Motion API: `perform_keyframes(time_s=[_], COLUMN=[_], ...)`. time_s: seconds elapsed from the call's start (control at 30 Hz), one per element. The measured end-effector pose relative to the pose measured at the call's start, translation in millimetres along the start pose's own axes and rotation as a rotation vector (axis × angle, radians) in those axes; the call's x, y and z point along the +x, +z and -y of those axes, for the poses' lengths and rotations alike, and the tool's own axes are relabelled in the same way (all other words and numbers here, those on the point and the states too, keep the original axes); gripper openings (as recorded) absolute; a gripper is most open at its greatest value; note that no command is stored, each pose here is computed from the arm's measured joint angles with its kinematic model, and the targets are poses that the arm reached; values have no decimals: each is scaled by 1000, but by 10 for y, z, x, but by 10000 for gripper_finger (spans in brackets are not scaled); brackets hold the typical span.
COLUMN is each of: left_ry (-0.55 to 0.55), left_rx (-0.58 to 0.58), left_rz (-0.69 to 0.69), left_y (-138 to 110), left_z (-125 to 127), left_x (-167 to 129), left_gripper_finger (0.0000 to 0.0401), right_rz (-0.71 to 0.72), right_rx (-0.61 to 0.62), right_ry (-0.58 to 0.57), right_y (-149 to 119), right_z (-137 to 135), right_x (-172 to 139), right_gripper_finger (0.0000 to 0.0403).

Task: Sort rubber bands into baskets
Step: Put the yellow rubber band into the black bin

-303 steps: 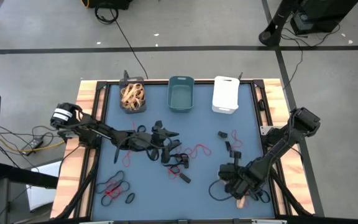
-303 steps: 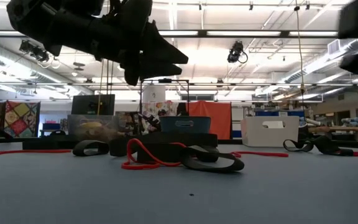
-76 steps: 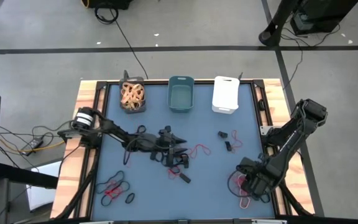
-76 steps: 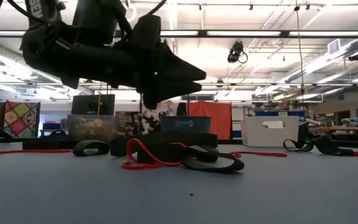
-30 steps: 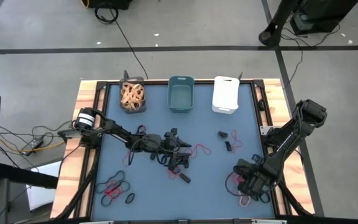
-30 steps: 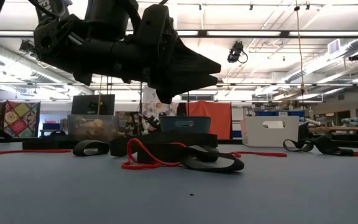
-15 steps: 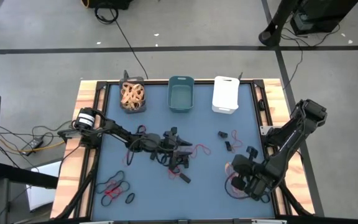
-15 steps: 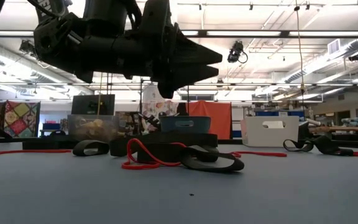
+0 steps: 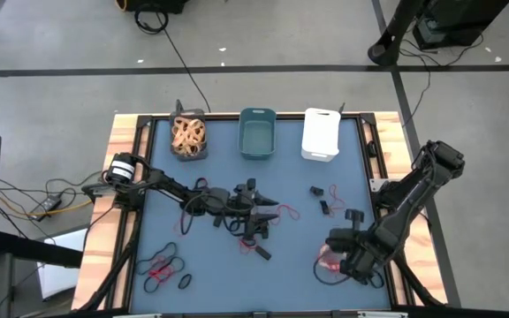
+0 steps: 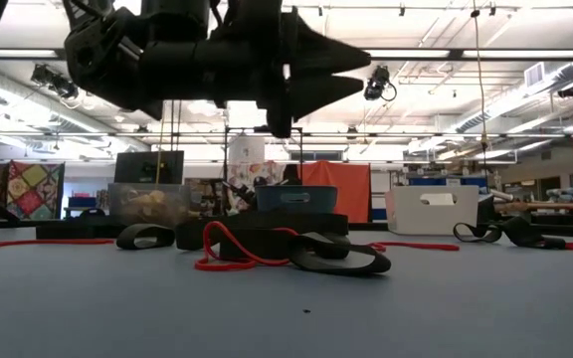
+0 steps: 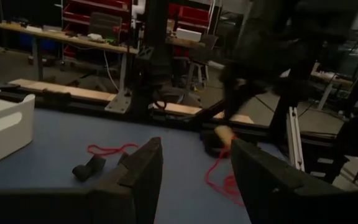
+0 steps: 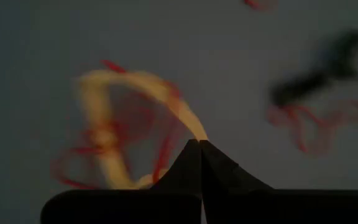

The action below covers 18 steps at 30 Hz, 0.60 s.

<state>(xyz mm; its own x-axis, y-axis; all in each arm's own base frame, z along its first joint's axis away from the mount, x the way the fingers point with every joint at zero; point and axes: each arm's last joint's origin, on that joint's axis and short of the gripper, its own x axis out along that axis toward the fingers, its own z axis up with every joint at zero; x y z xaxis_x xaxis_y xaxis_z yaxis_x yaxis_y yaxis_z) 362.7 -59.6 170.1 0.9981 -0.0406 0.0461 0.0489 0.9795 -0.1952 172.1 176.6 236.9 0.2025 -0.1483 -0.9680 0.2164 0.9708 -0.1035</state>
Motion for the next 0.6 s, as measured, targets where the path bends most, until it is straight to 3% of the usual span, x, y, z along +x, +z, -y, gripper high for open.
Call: perform_keyframes(time_s=[0.1,0.23,0.6], left_ry=[-2,-2,20], left_rx=[0,3,-4], left_rz=[4,-15,32], left_y=[24,41,141], left_z=[11,20,61], left_x=[26,68,285], left_gripper_finger=[193,193,193], right_rz=[-6,141,628], right_rx=[37,38,-160], right_ry=[-152,-319,-418], right_y=[-37,-28,206], right_z=[133,235,70], right_x=[-5,-30,-74], right_gripper_finger=[2,2,2])
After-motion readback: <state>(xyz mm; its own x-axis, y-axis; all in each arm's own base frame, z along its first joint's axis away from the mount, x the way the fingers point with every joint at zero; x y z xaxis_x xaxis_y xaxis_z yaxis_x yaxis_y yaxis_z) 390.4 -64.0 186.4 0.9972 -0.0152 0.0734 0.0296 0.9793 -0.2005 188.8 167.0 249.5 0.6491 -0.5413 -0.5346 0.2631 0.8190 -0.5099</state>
